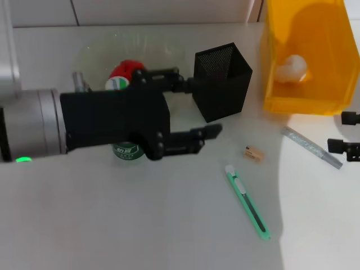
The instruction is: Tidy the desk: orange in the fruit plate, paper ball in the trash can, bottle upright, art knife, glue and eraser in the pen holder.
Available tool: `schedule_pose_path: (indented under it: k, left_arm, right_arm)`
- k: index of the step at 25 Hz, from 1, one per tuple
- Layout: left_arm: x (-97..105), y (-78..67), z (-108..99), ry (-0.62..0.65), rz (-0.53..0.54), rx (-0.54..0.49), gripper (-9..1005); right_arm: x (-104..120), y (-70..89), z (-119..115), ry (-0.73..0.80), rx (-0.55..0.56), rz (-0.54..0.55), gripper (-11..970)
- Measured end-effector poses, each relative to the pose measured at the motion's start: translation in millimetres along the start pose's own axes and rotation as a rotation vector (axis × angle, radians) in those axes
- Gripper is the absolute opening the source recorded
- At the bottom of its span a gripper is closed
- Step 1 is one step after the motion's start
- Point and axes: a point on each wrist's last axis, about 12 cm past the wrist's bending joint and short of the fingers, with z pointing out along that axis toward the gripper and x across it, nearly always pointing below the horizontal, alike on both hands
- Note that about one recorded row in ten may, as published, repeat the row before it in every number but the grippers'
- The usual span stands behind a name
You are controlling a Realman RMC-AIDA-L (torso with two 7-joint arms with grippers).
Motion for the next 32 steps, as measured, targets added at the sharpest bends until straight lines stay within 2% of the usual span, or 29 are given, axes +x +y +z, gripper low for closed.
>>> schedule_pose_path:
  k: [1,2,5,6,7,8,10,11,12,16,21,26,32]
  left_arm:
    - [10,-5.7,4,-0.007,0.006,0.013,444]
    - [10,-5.7,4,-0.007,0.006,0.013,487]
    - [61,-31.9,18,-0.086,0.023,0.064,615]
    - [69,-36.1,19,-0.100,0.023,0.067,658]
    - [69,-36.1,19,-0.100,0.023,0.067,746]
    - [87,-45.7,20,-0.124,0.023,0.066,834]
    - [108,-55.5,19,-0.141,0.018,0.047,831]
    - [109,-55.9,19,-0.143,0.017,0.046,829]
    - [119,-60.5,18,-0.149,0.007,0.038,827]
    - [135,-69.4,12,-0.160,-0.032,0.023,824]
    - [140,-72.2,6,-0.170,-0.056,0.001,824]
    - [139,-71.6,4,-0.180,-0.056,0.001,824]
    - [138,-70.9,4,-0.187,-0.054,0.010,824]
  right_arm:
    - [-9,-1.1,-3,0.017,0.014,0.019,832]
    - [-18,-2.1,-6,0.037,0.027,0.033,832]
    - [-45,-1.7,-12,0.124,0.078,0.068,832]
    - [-55,-0.3,-12,0.166,0.098,0.081,832]
    - [-65,1.6,-11,0.210,0.121,0.095,832]
    - [-74,4.1,-9,0.251,0.139,0.098,832]
    - [-93,10.6,-2,0.342,0.188,0.112,832]
    - [-102,14.5,4,0.386,0.214,0.113,832]
    - [-107,16.8,9,0.410,0.230,0.121,832]
    - [-124,33.6,45,0.514,0.210,0.145,832]
    - [-123,56.7,89,0.618,0.136,0.129,831]
    - [-113,65.1,118,0.673,0.108,0.129,831]
    - [-105,71.7,142,0.721,0.083,0.110,828]
